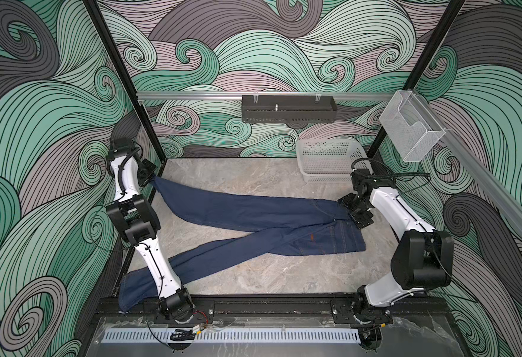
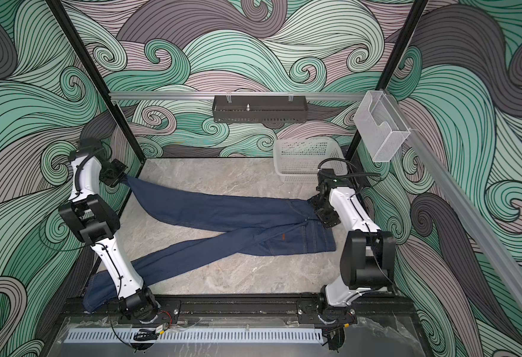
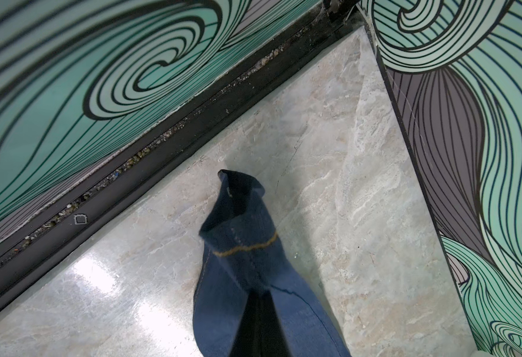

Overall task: Fold and stack the trousers
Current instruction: Flatten out the trousers at the center of the table.

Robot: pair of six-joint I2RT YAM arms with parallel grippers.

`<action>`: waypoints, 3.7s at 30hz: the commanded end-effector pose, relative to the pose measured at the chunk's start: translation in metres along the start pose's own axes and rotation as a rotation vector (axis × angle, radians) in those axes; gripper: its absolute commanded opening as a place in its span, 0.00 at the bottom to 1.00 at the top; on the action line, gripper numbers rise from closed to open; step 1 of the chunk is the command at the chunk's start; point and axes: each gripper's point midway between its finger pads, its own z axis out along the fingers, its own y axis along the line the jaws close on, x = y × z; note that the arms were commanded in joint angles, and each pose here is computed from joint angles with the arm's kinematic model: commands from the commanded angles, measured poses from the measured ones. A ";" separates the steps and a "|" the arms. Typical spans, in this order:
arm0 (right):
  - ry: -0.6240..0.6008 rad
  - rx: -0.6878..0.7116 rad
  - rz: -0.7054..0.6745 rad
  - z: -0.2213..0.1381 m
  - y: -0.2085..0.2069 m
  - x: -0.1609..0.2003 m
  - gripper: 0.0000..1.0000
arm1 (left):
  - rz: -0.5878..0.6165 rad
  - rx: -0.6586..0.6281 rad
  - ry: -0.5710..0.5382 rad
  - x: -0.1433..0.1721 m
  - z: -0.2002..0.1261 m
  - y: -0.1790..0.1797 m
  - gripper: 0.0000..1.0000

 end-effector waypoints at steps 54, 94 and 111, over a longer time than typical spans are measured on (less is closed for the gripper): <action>-0.257 -0.160 -0.413 -0.044 -0.014 0.000 0.72 | -0.015 0.008 -0.018 -0.004 -0.017 0.000 0.00; 0.022 -0.092 -0.461 0.120 0.064 -0.059 0.28 | 0.003 -0.035 -0.032 -0.004 -0.014 0.008 0.00; -0.070 -0.241 -0.437 0.043 0.074 -0.067 0.00 | 0.004 -0.035 -0.030 -0.004 -0.014 0.009 0.00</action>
